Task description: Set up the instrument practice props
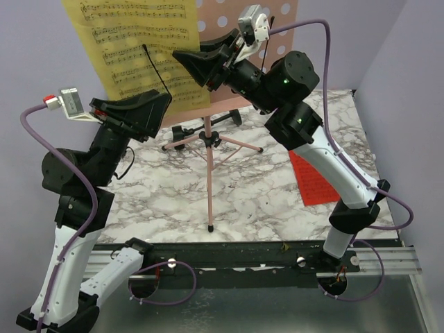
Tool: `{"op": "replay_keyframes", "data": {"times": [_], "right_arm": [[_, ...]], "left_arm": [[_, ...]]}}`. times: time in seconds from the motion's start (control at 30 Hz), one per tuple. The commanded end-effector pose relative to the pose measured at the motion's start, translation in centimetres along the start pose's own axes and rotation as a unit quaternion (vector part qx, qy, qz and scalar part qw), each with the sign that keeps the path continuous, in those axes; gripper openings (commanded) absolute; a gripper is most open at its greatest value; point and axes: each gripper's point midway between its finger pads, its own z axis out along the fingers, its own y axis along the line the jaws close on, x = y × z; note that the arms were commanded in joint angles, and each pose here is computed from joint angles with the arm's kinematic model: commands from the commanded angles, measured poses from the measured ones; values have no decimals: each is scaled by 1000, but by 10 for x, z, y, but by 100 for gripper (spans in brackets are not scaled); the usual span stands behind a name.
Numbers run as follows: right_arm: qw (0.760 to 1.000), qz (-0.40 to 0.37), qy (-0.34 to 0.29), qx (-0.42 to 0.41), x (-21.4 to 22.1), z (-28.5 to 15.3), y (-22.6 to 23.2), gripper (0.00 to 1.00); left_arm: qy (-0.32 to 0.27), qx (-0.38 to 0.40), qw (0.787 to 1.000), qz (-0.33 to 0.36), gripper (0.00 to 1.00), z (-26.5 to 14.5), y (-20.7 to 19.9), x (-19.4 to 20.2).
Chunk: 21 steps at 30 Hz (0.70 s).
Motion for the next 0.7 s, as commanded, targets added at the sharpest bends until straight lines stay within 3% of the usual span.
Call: {"op": "replay_keyframes", "data": {"times": [0.0, 0.07, 0.17, 0.33, 0.47, 0.57, 0.67], "right_arm": [[1000, 6, 15, 12, -15, -7, 1, 39], [999, 10, 38, 27, -14, -16, -1, 55], [995, 2, 76, 68, -14, -41, -12, 69], [983, -13, 145, 113, -7, -98, -19, 72], [981, -24, 184, 64, 5, -167, 8, 73], [968, -43, 245, 36, 60, -228, 22, 83], [947, -43, 301, 98, 116, -286, 9, 85]], "left_arm": [[1, 2, 1000, 4, 69, -23, -8, -4], [1, 1, 1000, 11, 77, -34, -13, -7], [18, -5, 1000, 21, 83, -49, -19, -8], [55, 14, 998, 26, 89, -71, -26, 6], [126, 70, 988, 47, 93, -93, -31, 46], [176, 110, 977, 53, 93, -117, -32, 76], [213, 127, 967, 50, 96, -137, -25, 104]]}}
